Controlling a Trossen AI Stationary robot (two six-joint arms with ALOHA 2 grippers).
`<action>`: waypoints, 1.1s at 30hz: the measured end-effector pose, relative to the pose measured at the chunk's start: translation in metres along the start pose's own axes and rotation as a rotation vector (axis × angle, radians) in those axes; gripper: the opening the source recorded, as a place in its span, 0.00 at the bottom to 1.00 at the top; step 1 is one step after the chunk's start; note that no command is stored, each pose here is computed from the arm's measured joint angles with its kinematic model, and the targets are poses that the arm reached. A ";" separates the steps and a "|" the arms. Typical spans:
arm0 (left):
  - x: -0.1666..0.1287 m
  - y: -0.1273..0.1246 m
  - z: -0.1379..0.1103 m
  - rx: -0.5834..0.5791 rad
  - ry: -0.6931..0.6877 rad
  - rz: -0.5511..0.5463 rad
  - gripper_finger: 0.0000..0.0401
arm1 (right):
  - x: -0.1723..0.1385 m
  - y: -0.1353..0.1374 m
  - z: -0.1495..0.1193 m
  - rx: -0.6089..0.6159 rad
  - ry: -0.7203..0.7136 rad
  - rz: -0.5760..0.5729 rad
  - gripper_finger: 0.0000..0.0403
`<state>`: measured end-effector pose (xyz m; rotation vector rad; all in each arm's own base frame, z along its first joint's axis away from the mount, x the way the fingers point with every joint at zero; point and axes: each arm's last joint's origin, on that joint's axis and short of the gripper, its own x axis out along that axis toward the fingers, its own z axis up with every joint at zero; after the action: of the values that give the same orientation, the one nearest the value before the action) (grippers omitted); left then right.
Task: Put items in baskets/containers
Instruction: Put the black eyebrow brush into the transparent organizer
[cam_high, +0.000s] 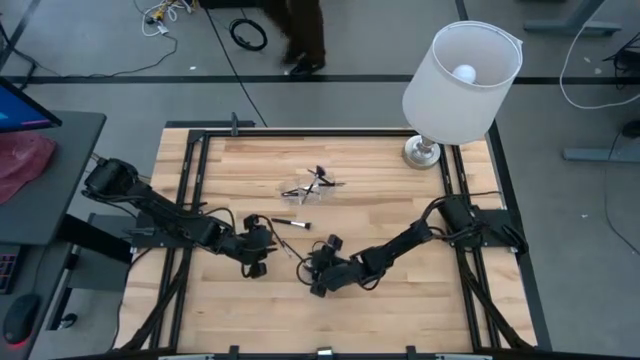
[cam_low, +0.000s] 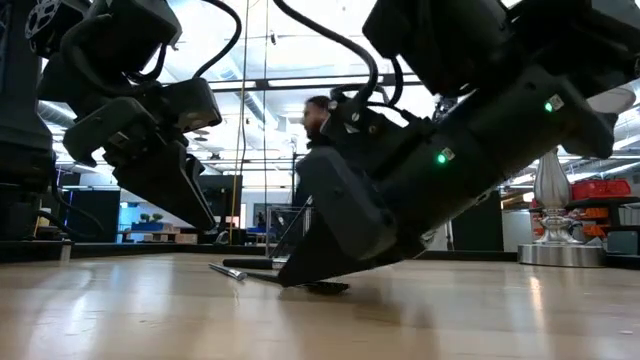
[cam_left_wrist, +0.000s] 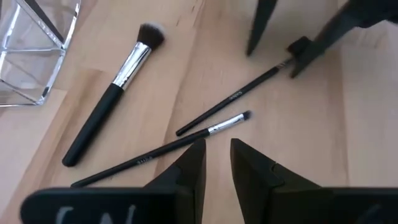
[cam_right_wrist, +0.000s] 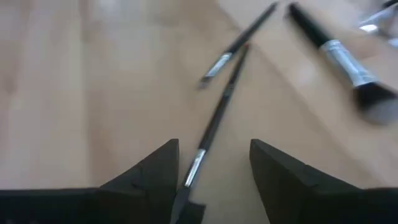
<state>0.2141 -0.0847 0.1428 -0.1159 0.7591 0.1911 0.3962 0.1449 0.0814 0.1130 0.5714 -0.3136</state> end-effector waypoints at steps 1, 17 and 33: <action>0.000 0.000 0.000 0.000 -0.001 0.002 0.19 | 0.000 -0.001 0.000 -0.003 -0.010 -0.017 0.50; 0.000 0.000 0.000 -0.003 0.001 -0.001 0.19 | 0.011 -0.023 0.004 0.020 0.092 -0.042 0.25; 0.000 0.000 0.000 -0.010 0.002 -0.001 0.19 | 0.016 -0.030 0.003 -0.172 0.157 0.038 0.30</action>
<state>0.2139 -0.0849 0.1427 -0.1262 0.7597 0.1943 0.4002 0.1119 0.0746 -0.0178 0.7489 -0.2189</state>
